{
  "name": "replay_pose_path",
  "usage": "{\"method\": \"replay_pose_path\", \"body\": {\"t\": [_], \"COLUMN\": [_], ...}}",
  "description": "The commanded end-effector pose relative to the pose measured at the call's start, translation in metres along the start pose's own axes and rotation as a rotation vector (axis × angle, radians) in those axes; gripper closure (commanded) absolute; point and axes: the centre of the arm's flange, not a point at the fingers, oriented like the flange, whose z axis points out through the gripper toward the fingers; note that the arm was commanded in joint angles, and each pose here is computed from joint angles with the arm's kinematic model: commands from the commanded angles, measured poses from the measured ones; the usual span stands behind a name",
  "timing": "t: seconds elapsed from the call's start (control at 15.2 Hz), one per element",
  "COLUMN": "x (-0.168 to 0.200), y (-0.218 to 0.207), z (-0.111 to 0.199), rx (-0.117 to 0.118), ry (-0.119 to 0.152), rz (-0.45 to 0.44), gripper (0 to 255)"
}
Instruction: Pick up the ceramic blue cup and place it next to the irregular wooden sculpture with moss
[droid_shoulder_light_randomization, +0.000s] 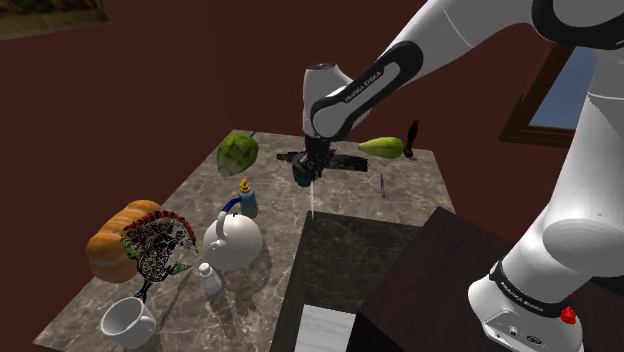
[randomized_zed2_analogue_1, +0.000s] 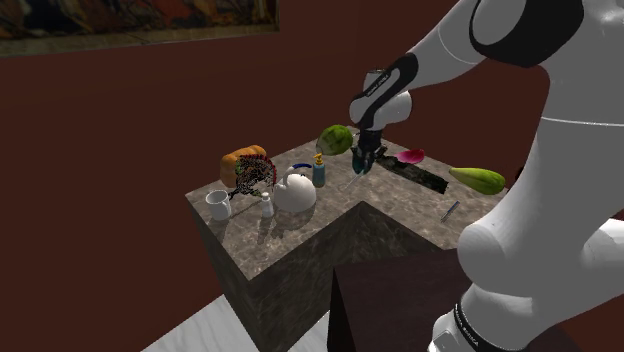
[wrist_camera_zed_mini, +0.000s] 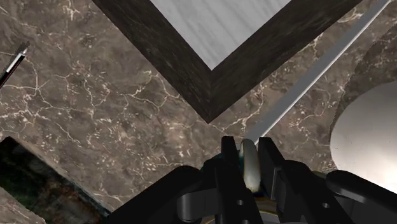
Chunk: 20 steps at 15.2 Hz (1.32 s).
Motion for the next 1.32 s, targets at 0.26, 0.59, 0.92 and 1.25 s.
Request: {"method": "replay_pose_path", "body": {"t": [0.26,0.59,0.92,1.25], "x": [0.036,0.064,0.092,0.108], "y": [0.073,0.133,0.193,0.227], "z": [0.005,0.007,0.009,0.02], "rx": [0.0,0.0,0.0,0.0], "ry": [0.0,0.0,0.0,0.0], "rz": [-0.002,-0.002,-0.002,-0.002], "gripper": [255,255,255,255]}}
